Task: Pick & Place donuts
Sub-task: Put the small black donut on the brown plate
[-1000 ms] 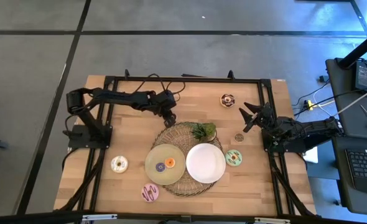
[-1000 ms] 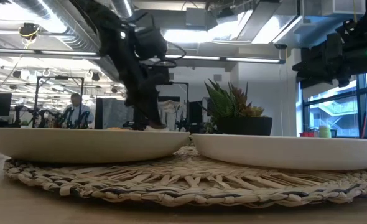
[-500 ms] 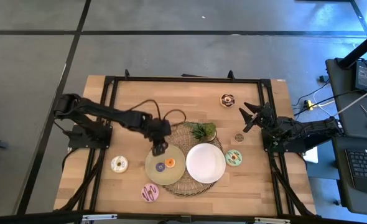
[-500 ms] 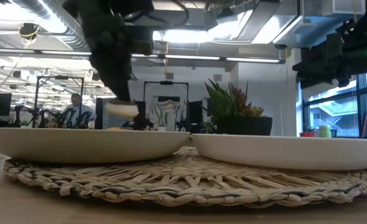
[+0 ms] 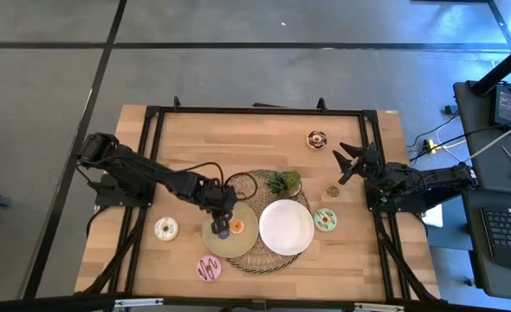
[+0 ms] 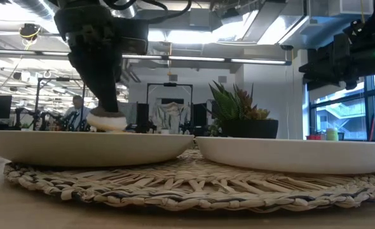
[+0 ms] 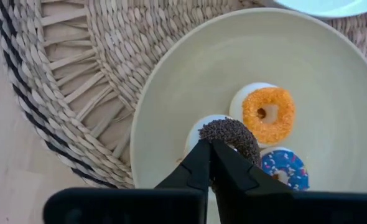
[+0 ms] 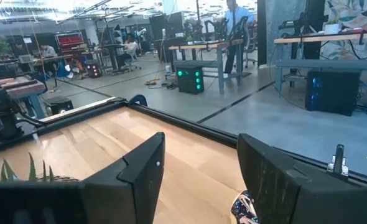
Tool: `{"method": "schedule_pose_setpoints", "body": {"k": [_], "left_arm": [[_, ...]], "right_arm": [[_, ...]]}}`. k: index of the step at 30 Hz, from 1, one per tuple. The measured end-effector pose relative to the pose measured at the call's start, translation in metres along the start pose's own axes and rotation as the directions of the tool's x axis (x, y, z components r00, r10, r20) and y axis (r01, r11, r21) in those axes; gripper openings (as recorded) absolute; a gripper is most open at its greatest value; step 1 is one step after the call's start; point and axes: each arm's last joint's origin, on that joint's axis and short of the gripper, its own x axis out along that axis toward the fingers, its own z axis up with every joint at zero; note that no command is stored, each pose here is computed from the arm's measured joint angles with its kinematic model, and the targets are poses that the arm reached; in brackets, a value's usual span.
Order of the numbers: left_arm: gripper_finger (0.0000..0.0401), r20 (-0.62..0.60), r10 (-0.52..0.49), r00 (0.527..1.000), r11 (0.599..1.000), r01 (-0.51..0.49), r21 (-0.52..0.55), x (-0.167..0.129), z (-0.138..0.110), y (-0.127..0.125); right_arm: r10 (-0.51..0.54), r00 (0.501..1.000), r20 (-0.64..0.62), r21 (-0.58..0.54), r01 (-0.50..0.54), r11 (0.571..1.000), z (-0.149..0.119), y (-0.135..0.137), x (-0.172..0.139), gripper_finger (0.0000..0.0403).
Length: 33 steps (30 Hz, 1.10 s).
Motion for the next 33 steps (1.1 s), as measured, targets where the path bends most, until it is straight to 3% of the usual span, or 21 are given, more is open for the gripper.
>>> {"method": "schedule_pose_setpoints", "body": {"k": [13,22,33], "left_arm": [[0.0005,0.024,0.050,0.998,0.999,-0.050,-0.013,0.002,-0.007,-0.010],[0.0009,-0.057,0.075,0.996,0.997,-0.076,-0.002,0.027,-0.012,-0.010],[0.0015,-0.054,0.092,0.994,0.995,-0.090,0.037,0.029,-0.012,-0.010]], "right_arm": [[0.000,1.000,0.000,0.001,0.000,1.000,0.000,0.000,0.000,0.0202],[0.000,1.000,0.000,0.004,0.000,1.000,0.000,0.000,0.000,0.0202],[0.000,1.000,0.000,0.004,0.000,1.000,0.000,0.000,0.000,0.0202]]}}
